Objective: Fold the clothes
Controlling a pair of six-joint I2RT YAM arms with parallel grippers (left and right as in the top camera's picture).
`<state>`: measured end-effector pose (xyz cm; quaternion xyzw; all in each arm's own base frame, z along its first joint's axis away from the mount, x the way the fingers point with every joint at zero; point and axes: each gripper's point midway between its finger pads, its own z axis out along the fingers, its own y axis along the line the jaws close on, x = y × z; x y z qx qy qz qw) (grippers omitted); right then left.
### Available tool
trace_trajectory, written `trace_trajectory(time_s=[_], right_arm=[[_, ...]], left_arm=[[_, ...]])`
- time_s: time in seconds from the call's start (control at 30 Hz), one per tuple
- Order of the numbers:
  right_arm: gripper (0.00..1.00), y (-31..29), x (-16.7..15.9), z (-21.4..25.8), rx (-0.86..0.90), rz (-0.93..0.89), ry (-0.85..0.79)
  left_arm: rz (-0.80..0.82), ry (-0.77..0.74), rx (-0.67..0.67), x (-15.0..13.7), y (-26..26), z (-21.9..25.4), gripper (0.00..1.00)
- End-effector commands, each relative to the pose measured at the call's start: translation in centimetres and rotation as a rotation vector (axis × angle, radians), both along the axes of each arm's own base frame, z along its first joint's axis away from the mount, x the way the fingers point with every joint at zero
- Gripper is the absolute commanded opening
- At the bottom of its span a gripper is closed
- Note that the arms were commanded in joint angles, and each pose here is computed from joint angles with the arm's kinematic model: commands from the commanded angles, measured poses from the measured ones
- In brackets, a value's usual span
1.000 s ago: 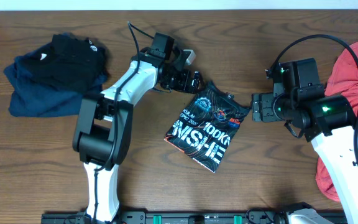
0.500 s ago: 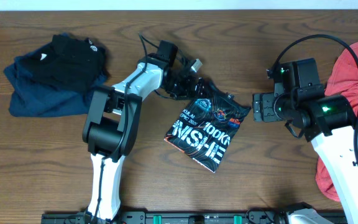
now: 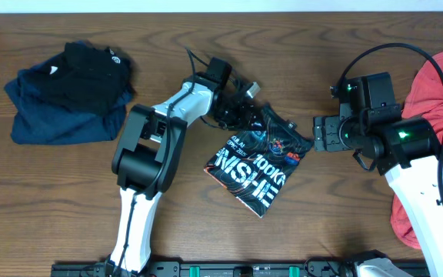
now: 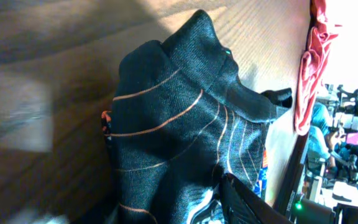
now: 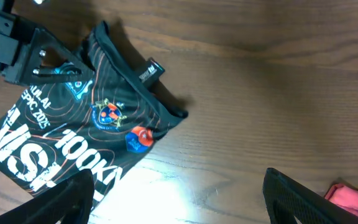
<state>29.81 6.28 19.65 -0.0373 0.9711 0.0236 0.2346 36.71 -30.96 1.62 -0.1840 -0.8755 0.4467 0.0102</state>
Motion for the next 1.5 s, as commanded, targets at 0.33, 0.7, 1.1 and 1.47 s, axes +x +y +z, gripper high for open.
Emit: trace_trajectory(time_s=[0.33, 0.7, 1.1, 1.47], right_arm=[[0.84, -1.0, 0.1, 0.4, -0.026, -0.034, -0.015], [0.85, -0.9, 0.5, 0.6, -0.009, -0.067, -0.031], [0.86, -0.9, 0.8, 0.8, -0.005, -0.067, -0.045], [0.85, -0.8, 0.9, 0.9, 0.005, -0.083, -0.047]], left_arm=[[-0.032, 0.056, 0.065, -2.6, -0.1, -2.5, 0.49], [-0.046, 0.104, 0.091, -3.8, 1.1, -2.6, 0.06], [0.279, -0.188, 0.23, 6.4, 11.5, 5.5, 0.06], [0.584, -0.482, 0.235, 11.7, 23.5, 16.0, 0.06]])
